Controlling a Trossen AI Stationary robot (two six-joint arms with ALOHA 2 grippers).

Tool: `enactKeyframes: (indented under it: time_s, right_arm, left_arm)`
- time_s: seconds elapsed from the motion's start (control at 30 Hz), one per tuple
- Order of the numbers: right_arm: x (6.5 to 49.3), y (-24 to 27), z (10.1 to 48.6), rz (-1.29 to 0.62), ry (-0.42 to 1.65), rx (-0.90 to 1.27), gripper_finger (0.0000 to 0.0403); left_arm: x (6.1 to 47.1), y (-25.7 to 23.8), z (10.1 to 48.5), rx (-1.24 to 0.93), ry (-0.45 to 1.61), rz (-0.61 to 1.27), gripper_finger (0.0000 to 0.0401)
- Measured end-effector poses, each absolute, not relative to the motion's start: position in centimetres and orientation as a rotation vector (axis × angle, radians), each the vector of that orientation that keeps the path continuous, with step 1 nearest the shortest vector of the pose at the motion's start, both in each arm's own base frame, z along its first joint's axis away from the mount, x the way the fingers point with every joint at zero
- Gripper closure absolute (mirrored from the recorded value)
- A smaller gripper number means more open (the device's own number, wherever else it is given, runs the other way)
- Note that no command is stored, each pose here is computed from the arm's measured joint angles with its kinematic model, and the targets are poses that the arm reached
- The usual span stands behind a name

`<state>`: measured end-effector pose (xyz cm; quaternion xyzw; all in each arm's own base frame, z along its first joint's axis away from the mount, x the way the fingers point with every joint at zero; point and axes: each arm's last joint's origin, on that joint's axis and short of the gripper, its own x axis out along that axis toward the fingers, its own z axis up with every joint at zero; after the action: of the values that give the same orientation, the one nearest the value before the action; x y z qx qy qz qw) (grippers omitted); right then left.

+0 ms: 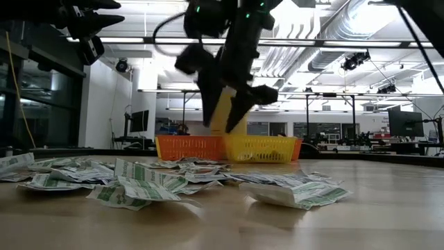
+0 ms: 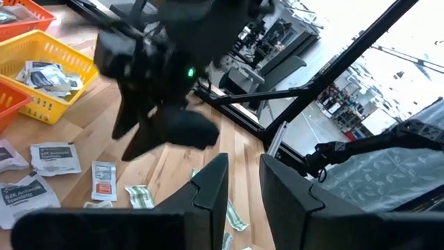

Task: Pick & Place First Aid Supplies
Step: Put the orange ointment pack into the bottom orange basket

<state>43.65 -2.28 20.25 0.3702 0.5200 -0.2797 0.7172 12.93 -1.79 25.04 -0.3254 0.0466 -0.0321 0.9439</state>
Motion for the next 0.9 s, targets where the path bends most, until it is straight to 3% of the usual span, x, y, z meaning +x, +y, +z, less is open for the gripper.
enactKeyframes:
  time_s: [0.17,0.63,0.9]
  right_arm:
    - [43.8,-2.3,17.9,-0.668,1.259,0.8,0.0195]
    - [44.7,-2.3,13.9,-0.688,1.309,0.798,0.0197]
    - [44.7,-2.3,11.7,-0.67,1.391,0.833,0.0272]
  left_arm:
    - [12.9,-1.8,25.0,-0.678,0.096,-0.065,0.0318]
    - [12.9,-1.8,25.0,-0.677,0.106,-0.067,0.0318]
    - [12.9,-1.9,24.9,-0.677,0.119,-0.078,0.0318]
